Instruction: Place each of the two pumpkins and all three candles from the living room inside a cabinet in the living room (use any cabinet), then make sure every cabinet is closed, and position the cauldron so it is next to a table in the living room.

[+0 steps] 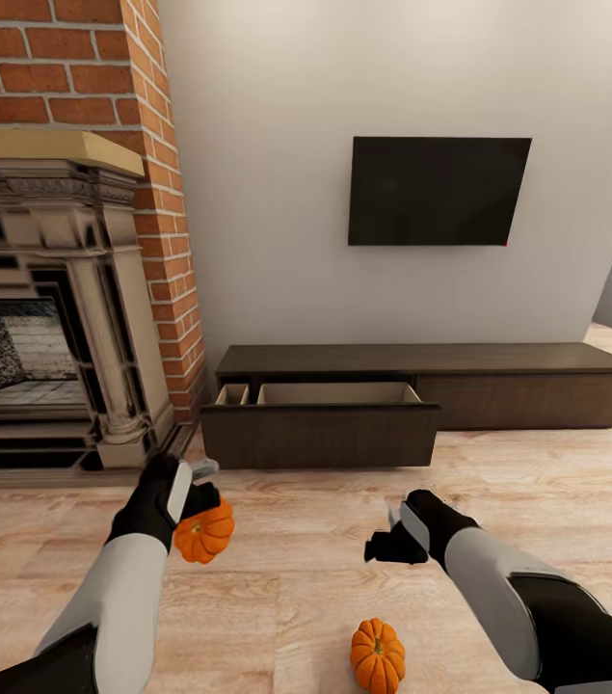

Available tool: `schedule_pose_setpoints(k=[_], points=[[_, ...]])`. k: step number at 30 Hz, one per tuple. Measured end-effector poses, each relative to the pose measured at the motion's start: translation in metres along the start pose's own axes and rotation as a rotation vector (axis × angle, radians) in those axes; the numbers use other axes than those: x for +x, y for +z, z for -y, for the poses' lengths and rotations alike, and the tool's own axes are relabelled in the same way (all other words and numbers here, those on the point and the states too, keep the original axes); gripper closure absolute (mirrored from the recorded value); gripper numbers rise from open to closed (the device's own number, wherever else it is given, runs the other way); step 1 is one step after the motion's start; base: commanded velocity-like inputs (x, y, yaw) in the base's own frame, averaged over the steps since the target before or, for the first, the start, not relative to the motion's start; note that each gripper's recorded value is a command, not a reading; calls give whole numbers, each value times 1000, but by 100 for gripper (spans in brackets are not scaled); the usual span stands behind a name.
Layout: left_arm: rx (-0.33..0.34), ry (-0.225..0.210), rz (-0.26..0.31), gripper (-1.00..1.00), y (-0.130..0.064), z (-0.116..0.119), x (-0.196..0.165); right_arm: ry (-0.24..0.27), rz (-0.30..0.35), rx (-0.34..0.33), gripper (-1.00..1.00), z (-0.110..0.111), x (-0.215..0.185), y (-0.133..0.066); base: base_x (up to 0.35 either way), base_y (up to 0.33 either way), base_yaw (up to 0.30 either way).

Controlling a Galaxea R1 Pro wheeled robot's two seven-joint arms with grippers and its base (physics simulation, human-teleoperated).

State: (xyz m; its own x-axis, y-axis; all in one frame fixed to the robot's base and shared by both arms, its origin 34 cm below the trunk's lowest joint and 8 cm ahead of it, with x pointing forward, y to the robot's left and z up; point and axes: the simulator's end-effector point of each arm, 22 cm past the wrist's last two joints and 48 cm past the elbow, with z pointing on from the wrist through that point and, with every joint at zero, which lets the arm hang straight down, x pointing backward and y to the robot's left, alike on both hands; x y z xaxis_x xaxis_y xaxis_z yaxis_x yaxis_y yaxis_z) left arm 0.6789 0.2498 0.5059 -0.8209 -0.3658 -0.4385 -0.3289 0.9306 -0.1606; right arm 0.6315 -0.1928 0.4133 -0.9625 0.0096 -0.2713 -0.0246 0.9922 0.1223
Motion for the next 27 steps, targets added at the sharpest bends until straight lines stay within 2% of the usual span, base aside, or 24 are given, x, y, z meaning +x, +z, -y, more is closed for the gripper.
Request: schedule_pose_setpoints(k=[5, 9, 17, 27], points=[[-6, -9, 65, 100, 20, 0, 2, -6, 41, 0, -100, 1, 8, 20, 0, -1, 0], [-7, -8, 76, 100, 30, -1, 10, -7, 62, 1, -100, 3, 14, 32, 0, 0, 0], [-22, -5, 58, 100, 48, -8, 19, -3, 74, 7, -100, 10, 21, 52, 0, 0, 0], [-58, -2, 26, 100, 68, -17, 30, -8, 156, 16, -100, 15, 8, 71, 0, 0, 0]])
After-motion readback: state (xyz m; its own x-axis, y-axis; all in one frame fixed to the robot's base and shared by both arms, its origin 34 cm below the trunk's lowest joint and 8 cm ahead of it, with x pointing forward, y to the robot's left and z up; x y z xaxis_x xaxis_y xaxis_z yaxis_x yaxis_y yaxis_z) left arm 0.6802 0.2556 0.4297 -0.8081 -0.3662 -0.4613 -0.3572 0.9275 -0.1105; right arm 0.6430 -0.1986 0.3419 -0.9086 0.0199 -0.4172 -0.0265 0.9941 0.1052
